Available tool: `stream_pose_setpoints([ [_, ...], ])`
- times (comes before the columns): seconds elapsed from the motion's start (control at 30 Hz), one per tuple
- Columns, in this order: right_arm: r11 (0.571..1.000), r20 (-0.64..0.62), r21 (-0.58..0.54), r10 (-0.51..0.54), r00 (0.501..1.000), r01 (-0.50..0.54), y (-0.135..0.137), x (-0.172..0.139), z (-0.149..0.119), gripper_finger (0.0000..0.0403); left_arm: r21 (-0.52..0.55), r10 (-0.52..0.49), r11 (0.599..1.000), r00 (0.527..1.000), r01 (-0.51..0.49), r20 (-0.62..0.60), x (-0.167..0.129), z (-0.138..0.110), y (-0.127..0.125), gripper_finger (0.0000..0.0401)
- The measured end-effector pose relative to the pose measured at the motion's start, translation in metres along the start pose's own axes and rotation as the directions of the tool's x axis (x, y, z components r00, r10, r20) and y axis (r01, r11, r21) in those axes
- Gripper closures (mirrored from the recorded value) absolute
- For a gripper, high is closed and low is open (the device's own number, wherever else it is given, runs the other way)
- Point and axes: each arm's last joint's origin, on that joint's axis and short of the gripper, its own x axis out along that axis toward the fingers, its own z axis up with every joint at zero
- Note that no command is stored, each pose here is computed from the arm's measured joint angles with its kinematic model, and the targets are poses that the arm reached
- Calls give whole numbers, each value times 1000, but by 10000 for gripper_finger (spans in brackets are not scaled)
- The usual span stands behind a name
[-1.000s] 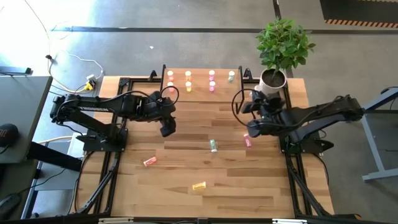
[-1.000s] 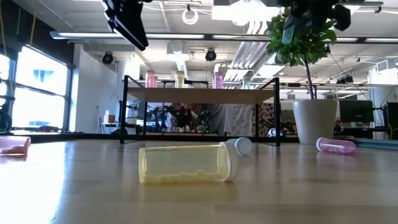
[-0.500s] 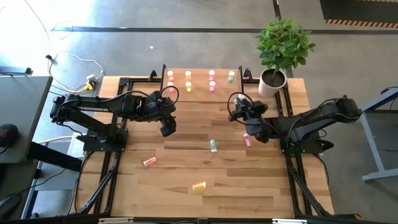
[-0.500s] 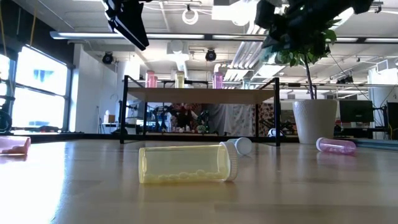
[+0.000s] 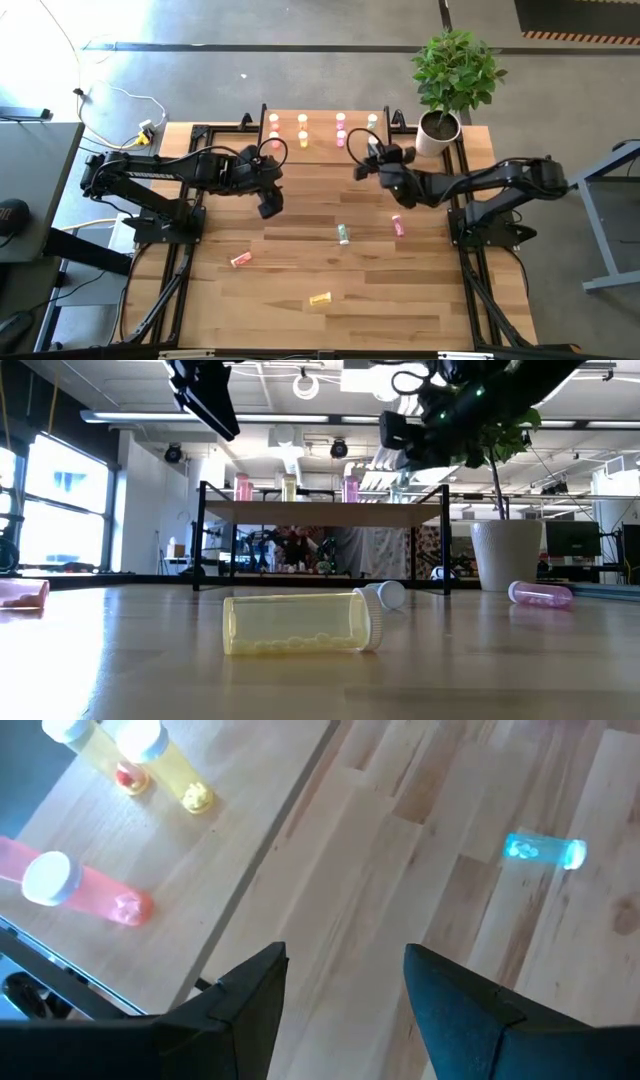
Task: Pick and place medicine bottles onto shelf by color
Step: Put the bottom blue pill bottle on the shelf aligned with the other blue pill bottle
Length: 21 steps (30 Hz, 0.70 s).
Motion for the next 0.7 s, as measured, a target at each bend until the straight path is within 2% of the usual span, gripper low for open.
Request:
stream_pose_setpoints([
  [0.43,999,-55,-2,-49,997,49,-15,31,-6,331,24,33,999,999,-33,9,0,0,1,206],
  [0.7,999,-96,26,-36,995,39,-23,41,-5,331,24,33,999,999,-34,9,0,0,1,206],
])
